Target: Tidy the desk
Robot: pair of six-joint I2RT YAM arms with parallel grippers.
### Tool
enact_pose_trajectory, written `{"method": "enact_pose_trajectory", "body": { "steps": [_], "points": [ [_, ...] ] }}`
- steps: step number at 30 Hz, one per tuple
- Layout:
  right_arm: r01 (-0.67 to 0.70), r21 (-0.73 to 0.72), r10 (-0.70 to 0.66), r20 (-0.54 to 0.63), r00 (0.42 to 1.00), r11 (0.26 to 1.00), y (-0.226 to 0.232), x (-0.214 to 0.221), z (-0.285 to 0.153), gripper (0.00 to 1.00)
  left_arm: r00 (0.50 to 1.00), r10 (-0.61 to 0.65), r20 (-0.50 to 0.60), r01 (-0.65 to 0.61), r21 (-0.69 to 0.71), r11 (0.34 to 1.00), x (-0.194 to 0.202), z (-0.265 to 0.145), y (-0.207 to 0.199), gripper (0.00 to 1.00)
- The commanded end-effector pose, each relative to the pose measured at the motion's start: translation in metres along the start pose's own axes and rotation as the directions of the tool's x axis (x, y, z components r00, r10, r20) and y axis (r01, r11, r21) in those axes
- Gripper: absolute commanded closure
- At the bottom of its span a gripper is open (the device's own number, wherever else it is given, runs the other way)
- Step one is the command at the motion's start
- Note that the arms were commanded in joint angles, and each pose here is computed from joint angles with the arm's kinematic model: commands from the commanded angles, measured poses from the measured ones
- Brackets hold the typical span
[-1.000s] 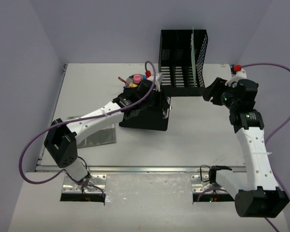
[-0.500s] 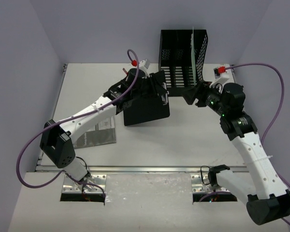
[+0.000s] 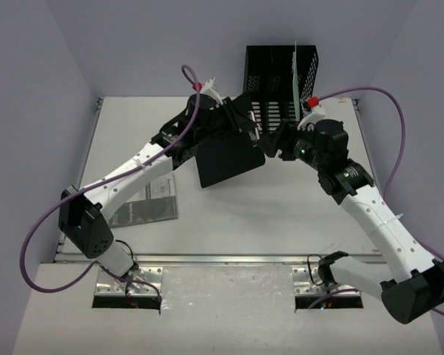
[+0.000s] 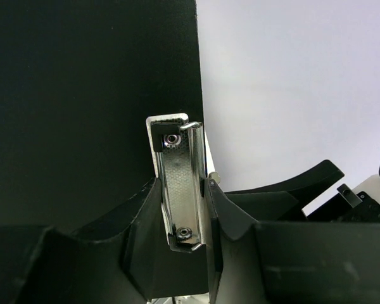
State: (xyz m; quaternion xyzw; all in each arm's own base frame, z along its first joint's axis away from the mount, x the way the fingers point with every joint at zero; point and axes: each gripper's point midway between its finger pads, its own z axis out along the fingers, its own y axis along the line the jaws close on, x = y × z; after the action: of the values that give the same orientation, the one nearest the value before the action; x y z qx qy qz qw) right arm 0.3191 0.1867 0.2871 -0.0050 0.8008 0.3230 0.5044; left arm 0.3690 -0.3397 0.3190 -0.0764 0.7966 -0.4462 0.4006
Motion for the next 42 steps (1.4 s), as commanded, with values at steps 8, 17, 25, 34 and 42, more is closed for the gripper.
{"method": "enact_pose_trajectory", "body": {
  "steps": [8,17,25,34,42],
  "points": [
    [0.068,-0.072,-0.059,0.117,0.991,0.995,0.031,-0.036,0.015,0.41,0.995,-0.036,0.094,0.022,0.143,0.989,-0.039,-0.028,-0.05,1.0],
    [0.114,-0.101,-0.104,0.097,0.99,0.988,0.035,-0.027,0.025,0.92,0.995,-0.041,0.093,0.025,0.166,0.986,-0.041,-0.035,-0.056,1.0],
    [0.151,-0.139,-0.141,0.08,0.987,0.979,0.048,-0.03,0.003,0.99,0.99,0.031,0.135,-0.052,0.157,0.986,-0.044,-0.054,-0.052,0.04],
    [0.219,-0.187,-0.217,0.028,0.976,0.958,0.064,-0.027,-0.056,0.99,0.893,0.238,0.382,-0.28,0.057,0.958,-0.096,-0.107,-0.052,0.0],
    [0.31,-0.106,-0.31,0.017,0.95,0.945,0.068,-0.056,-0.097,0.99,0.724,0.508,0.468,-0.498,-0.156,0.853,-0.119,-0.147,-0.031,0.0]
  ]
}}
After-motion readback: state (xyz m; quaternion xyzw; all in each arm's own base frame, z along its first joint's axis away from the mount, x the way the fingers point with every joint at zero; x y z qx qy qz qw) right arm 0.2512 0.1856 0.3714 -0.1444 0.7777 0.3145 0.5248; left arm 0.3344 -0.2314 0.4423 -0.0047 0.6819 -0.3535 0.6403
